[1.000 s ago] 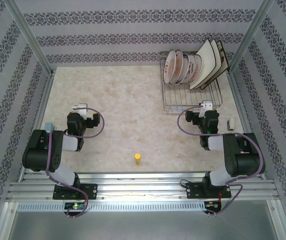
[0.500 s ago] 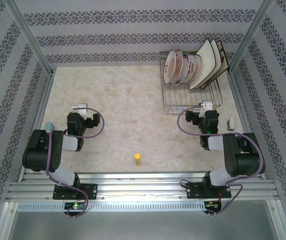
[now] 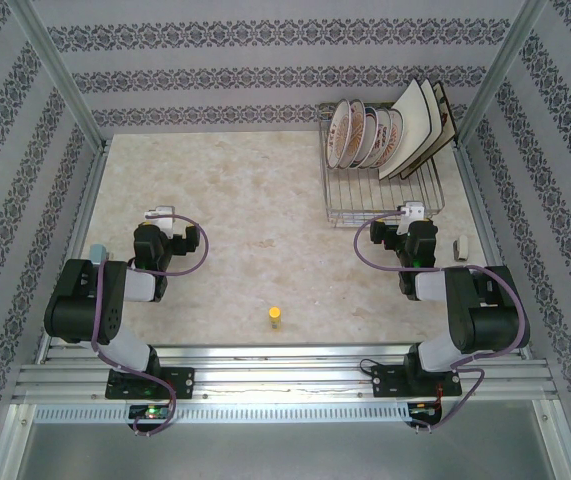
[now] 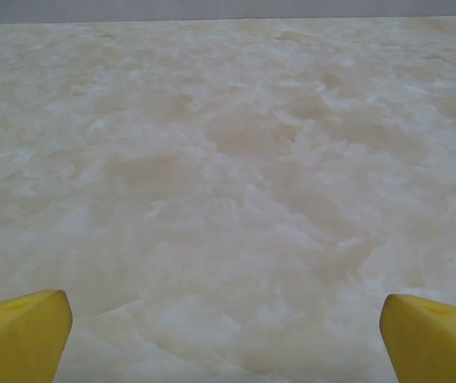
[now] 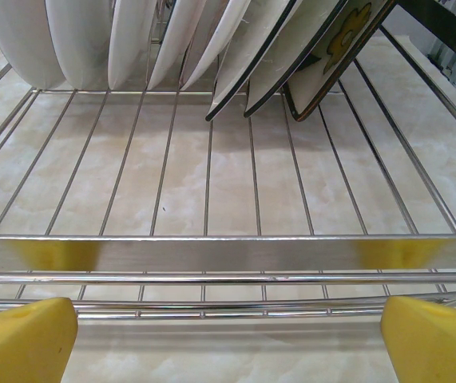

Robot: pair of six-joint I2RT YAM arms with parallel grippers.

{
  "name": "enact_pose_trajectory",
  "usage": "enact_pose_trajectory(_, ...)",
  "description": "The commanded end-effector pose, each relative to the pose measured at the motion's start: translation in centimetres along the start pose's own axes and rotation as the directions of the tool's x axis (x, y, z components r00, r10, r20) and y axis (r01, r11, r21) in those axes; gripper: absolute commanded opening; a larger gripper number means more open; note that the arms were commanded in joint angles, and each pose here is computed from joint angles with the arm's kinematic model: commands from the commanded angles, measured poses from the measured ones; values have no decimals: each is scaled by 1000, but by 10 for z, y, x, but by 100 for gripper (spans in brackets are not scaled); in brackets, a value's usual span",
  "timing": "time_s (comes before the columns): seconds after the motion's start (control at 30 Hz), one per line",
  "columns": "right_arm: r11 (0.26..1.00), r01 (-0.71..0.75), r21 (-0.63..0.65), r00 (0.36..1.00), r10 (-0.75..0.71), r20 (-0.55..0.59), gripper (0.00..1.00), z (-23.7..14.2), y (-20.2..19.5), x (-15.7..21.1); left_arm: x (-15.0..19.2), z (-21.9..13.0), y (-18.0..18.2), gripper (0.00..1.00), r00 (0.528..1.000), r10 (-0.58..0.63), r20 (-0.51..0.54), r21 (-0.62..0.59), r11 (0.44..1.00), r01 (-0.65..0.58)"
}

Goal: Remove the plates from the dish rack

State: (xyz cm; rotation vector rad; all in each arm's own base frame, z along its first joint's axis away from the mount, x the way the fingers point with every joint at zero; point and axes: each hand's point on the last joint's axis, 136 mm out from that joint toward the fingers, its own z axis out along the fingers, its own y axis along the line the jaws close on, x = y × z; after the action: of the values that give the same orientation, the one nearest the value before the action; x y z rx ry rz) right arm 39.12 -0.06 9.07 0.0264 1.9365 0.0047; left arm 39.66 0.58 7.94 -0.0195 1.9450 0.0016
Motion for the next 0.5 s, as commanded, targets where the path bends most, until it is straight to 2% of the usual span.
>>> enact_pose_trajectory(0.0, 1000, -2, -8, 999, 2, 46, 98, 2, 3, -15, -9, 2, -1, 100, 1000, 5, 21, 9, 1000, -5)
enact_pose_trajectory(0.23, 1000, -11, 13, 999, 10, 52, 98, 0, 0, -22, -18, -4, 5, 100, 999, -3, 38, -23, 1000, 4)
enact_pose_trajectory(0.33, 1000, 1, 21, 999, -2, 37, 98, -5, 2, -31, -26, -7, 7, 100, 1000, -13, -20, -43, 999, 13)
enact_pose_trajectory(0.47, 1000, -17, 12, 999, 17, -52, 98, -15, 4, -33, -31, -12, 3, 100, 996, -47, -75, -29, 999, 45)
